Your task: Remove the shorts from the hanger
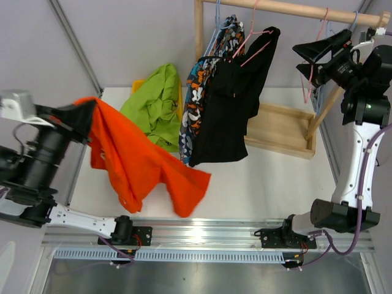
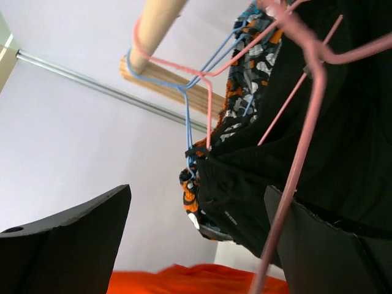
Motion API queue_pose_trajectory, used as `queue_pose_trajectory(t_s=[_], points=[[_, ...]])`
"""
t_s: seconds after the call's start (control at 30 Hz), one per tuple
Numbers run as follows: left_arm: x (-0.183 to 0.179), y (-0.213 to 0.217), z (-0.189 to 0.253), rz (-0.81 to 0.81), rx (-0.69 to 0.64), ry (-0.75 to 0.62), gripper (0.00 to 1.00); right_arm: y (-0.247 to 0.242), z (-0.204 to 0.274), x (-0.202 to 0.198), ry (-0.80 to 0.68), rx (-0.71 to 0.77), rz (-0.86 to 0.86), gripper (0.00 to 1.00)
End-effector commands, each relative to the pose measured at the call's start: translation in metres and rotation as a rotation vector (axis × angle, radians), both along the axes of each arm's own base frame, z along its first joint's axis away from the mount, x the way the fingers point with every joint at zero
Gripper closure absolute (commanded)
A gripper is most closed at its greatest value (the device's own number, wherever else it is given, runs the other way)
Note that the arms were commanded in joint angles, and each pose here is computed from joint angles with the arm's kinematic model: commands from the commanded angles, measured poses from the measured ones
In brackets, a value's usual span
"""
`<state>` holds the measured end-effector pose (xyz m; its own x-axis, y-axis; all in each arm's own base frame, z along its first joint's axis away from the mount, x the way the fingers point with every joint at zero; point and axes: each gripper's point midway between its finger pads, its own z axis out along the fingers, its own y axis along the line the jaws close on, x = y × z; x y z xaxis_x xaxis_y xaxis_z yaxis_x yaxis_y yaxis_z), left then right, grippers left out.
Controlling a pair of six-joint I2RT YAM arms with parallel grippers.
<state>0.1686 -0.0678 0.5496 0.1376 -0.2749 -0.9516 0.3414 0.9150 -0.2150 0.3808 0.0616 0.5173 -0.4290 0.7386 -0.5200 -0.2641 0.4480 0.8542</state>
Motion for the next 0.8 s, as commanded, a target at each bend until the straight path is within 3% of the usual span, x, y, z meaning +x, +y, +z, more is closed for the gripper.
queue_pose_trajectory(t_s=[0.0,0.03,0.1,0.13,0.2,0.4,0.43,0.47,0.57,0.67,0.7,0.77], points=[[0.005,0.021,0.054,0.091,-0.002,-0.105,1.00,0.008,0.016,-0.038,-0.075,-0.056,0.008,0.01],[0.004,0.023,0.068,0.105,0.033,-0.160,1.00,0.009,0.018,-0.044,-0.087,-0.061,0.009,0.01],[0.005,0.046,0.101,0.121,-0.040,-0.190,1.00,0.011,0.019,-0.052,-0.100,-0.070,0.009,0.01],[0.003,0.031,0.112,0.124,0.005,-0.231,1.00,0.013,0.021,-0.060,-0.113,-0.076,0.010,0.01],[0.004,0.045,0.133,0.142,-0.036,-0.248,1.00,0.015,0.020,-0.065,-0.117,-0.087,0.013,0.01],[0.007,0.014,0.145,0.313,0.143,-0.274,1.00,0.015,0.010,-0.077,-0.106,-0.145,0.009,0.01],[0.015,0.014,0.142,0.392,0.142,-0.255,1.00,0.016,0.009,-0.078,-0.108,-0.152,0.010,0.00],[0.025,-0.009,0.136,0.401,0.265,-0.245,1.00,0.015,0.005,-0.079,-0.100,-0.153,0.008,0.01],[0.053,-0.016,0.129,0.489,0.304,-0.221,1.00,0.015,-0.003,-0.081,-0.091,-0.167,0.006,0.00],[0.066,0.015,0.152,0.555,0.255,-0.240,1.00,0.016,-0.009,-0.082,-0.086,-0.175,0.016,0.01],[0.093,-0.009,0.146,0.563,0.312,-0.238,1.00,0.017,-0.015,-0.081,-0.074,-0.173,0.028,0.00],[0.119,-0.001,0.142,0.640,0.354,-0.247,1.00,0.017,-0.020,-0.081,-0.069,-0.174,0.033,0.01]])
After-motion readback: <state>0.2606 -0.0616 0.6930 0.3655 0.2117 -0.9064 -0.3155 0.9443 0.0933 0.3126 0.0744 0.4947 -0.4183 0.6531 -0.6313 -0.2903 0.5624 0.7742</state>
